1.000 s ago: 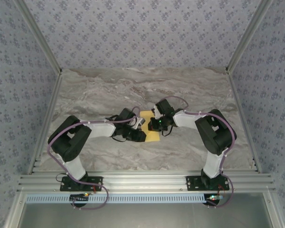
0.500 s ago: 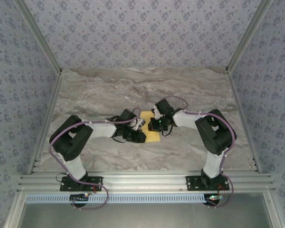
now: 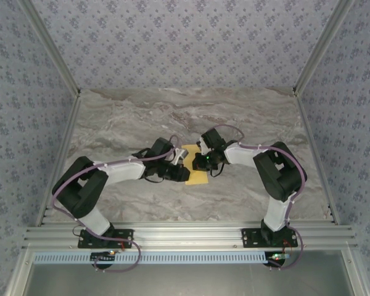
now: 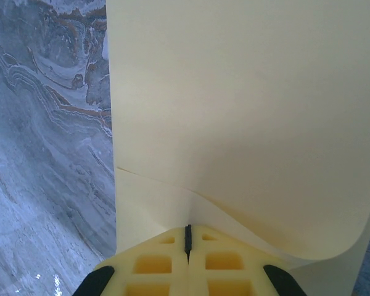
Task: Fold a paper plane with a square sheet of paper (fold left side to right side)
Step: Fold the triangle a second time at the center of the table.
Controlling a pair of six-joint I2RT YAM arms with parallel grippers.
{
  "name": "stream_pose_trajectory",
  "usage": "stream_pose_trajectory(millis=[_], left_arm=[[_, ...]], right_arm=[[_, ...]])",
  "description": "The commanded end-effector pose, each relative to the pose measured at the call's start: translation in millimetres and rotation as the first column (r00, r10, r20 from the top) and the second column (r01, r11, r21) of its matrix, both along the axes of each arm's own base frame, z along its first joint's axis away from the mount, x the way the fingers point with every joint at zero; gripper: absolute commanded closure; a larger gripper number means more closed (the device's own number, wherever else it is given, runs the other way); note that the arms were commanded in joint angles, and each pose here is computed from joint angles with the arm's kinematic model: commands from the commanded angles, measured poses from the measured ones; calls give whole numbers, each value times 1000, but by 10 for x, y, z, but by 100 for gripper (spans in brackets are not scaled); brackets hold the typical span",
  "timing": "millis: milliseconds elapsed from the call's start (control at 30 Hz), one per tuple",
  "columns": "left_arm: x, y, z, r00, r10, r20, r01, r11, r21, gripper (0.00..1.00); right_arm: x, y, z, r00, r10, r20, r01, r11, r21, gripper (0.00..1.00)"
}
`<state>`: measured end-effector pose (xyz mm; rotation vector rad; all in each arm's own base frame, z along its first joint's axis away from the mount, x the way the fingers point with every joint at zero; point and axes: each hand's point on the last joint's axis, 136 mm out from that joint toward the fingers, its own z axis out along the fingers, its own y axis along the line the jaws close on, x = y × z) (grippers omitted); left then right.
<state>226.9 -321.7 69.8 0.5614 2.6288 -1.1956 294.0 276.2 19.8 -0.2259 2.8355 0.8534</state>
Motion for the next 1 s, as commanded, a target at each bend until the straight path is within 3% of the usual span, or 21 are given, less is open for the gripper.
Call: stream_pose_trajectory(millis=[0,433,800,967], left_arm=[[95,-80,71,1000,-22,-3,22,1000,-18,82],[60,-2,-424,997,-10,-78,17,996,87,82],[-148,143,-720,992,-26,-123,55,970,236,83],[-182,198,-806,993,-11,-119,49,948,315,84]], right_arm=[[-141,-105,-179,998,16,-57,-21,996,-82,100],[-136,-67,-134,998,22,-50,-25,997,-70,100],[-13,25,448,996,29,79,-30,999,15,100],[-193,-60,492,997,31,72,-31,1000,1,100]])
